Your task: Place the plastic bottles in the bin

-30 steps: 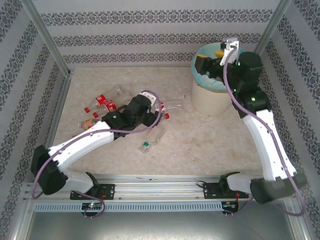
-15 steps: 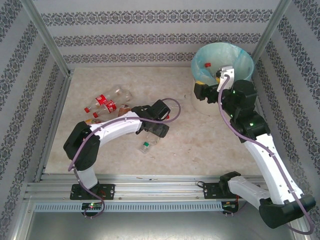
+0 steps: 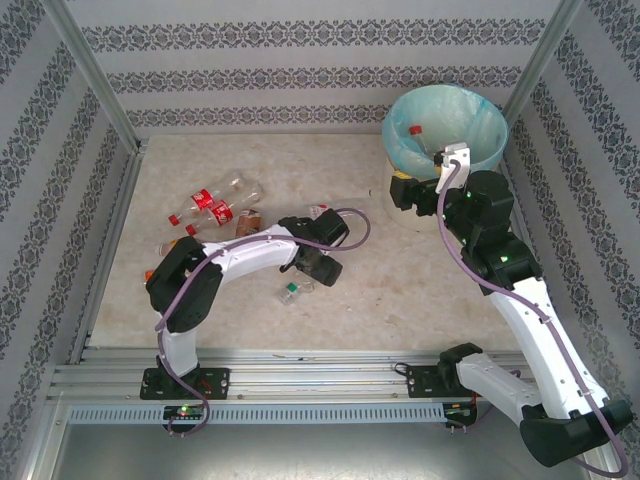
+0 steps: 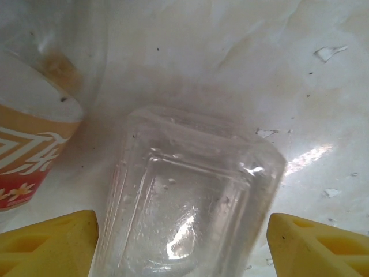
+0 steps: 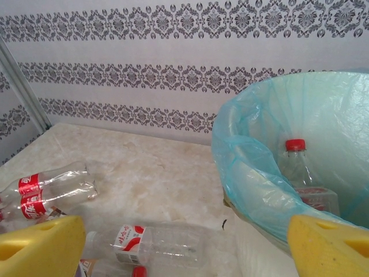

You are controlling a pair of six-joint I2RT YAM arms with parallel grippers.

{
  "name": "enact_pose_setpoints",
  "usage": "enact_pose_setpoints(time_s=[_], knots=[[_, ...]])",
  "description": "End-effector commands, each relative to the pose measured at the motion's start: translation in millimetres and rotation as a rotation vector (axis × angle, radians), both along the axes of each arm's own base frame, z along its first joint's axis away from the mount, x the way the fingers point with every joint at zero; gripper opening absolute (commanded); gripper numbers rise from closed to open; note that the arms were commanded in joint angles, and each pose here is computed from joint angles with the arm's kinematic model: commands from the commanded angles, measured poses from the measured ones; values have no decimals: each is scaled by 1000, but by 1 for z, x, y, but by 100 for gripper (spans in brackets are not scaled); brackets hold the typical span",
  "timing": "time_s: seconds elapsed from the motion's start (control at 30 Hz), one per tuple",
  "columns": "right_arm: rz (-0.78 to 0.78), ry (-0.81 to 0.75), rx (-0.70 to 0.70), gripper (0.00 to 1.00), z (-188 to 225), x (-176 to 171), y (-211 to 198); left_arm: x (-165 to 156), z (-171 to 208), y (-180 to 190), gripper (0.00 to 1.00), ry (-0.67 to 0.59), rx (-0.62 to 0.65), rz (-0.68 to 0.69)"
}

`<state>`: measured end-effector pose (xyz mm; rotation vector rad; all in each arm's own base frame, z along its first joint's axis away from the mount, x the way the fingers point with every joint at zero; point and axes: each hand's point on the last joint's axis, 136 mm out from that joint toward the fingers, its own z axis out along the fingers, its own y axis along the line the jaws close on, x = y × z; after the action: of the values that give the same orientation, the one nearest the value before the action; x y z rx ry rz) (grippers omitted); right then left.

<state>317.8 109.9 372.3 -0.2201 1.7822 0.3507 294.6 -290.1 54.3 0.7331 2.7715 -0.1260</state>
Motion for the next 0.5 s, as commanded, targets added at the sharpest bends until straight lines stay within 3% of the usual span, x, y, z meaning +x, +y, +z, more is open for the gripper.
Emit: enact_pose_setpoints(time_s=[0.0, 0.13, 0.27, 0.47], knots=[[4, 1, 22, 90, 0, -2, 2, -11, -16, 6, 75, 51, 54, 5], [6, 0, 21, 91, 2, -4, 2, -12, -18, 5, 65, 46, 64, -18], [3, -4, 20, 90, 3, -6, 1, -13, -16, 4, 62, 42, 68, -29], [6, -23, 30, 91, 13, -9, 1, -6, 13, 3, 55, -42, 38, -50]])
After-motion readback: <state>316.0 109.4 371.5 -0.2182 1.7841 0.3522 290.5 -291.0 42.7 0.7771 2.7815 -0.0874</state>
